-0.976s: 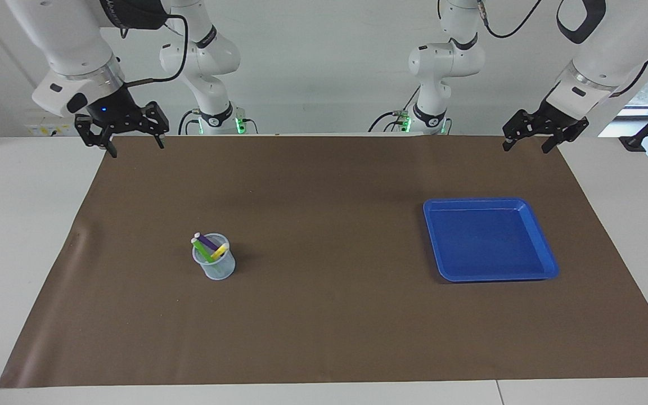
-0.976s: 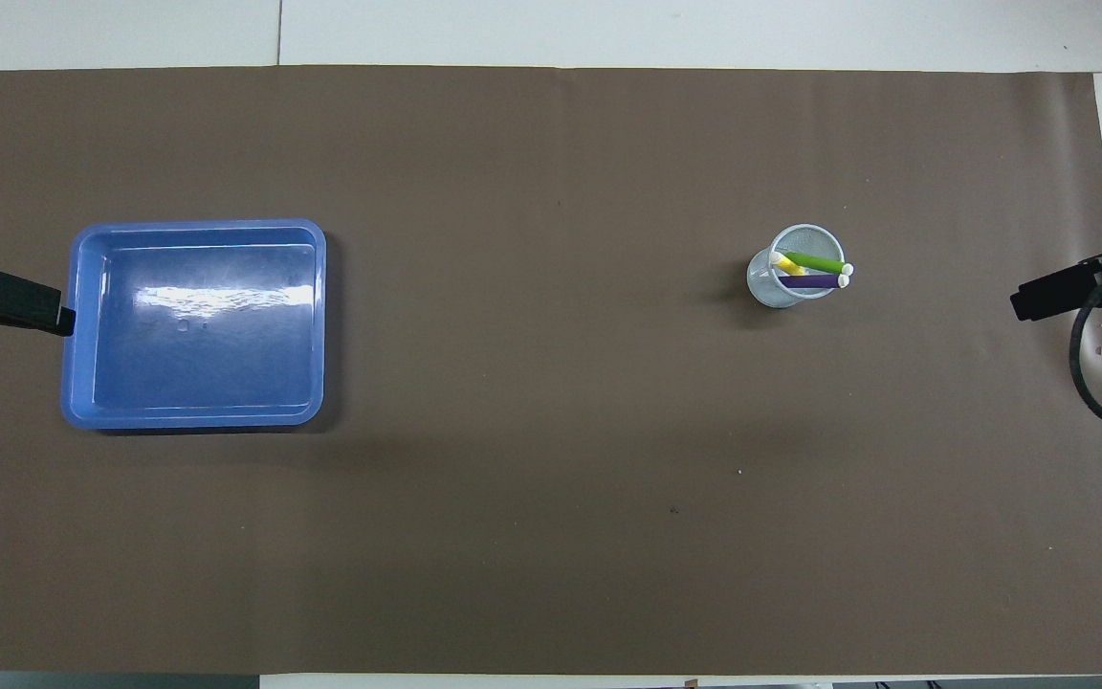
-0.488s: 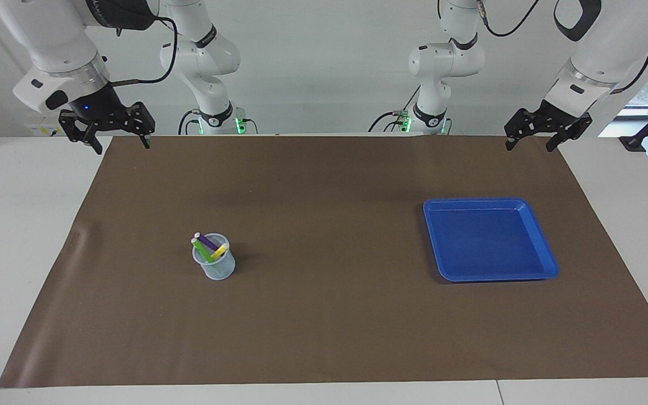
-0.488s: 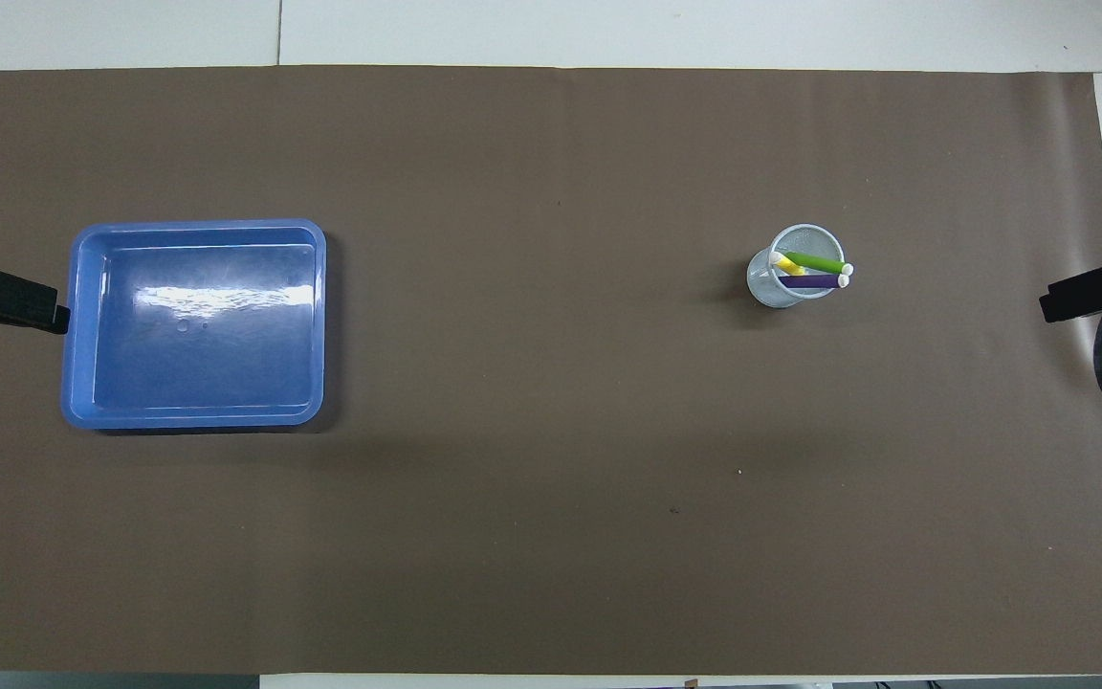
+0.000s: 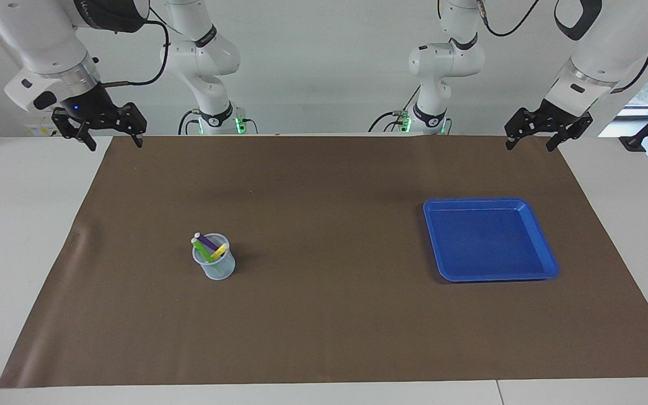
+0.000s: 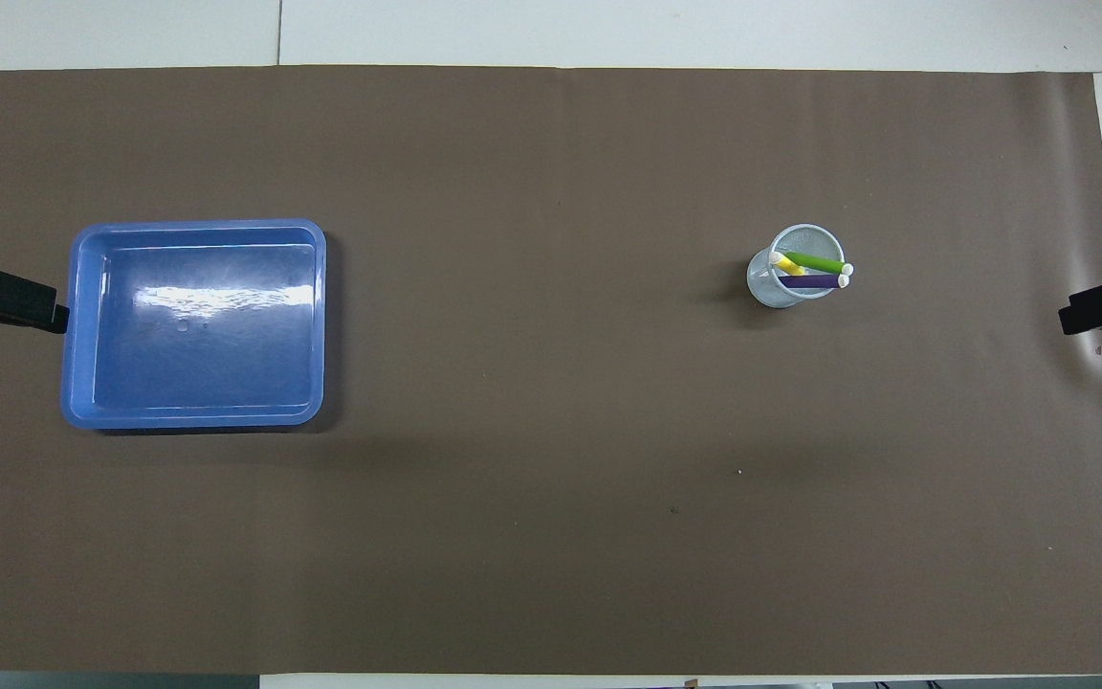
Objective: Transfer and insert pens with both arms
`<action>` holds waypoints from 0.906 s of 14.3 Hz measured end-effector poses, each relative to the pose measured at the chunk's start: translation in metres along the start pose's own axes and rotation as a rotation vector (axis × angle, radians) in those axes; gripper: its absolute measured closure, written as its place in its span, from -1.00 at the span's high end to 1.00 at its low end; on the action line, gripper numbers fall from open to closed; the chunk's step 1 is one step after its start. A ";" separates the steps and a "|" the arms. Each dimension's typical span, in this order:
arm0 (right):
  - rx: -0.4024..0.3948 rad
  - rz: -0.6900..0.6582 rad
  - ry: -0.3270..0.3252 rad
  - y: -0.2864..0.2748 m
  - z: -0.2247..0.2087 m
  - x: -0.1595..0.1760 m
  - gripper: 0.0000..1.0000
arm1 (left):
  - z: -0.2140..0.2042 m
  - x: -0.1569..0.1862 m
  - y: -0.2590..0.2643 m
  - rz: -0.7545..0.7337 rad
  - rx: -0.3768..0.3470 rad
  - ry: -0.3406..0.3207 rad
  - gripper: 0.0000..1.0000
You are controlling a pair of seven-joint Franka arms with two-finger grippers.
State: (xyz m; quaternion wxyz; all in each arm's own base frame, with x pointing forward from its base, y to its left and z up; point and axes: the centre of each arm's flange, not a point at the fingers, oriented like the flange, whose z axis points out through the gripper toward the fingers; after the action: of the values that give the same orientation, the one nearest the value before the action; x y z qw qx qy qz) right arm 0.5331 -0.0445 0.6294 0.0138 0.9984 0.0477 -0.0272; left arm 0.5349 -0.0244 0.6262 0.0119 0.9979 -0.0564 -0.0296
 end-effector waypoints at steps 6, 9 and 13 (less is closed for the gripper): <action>0.015 0.001 0.004 -0.008 0.000 0.003 1.00 | 0.000 0.000 0.000 0.000 0.000 -0.001 1.00; 0.015 -0.010 0.005 -0.013 -0.001 0.005 1.00 | 0.000 0.000 0.000 -0.001 0.000 -0.001 1.00; 0.015 -0.010 0.005 -0.014 -0.001 0.006 1.00 | 0.000 0.000 -0.001 -0.001 0.000 -0.001 1.00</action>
State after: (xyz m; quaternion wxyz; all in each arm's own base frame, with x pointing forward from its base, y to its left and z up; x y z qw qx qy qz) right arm 0.5374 -0.0303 0.6295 0.0061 0.9983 0.0526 -0.0250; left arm 0.5349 -0.0237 0.6258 0.0119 0.9979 -0.0558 -0.0300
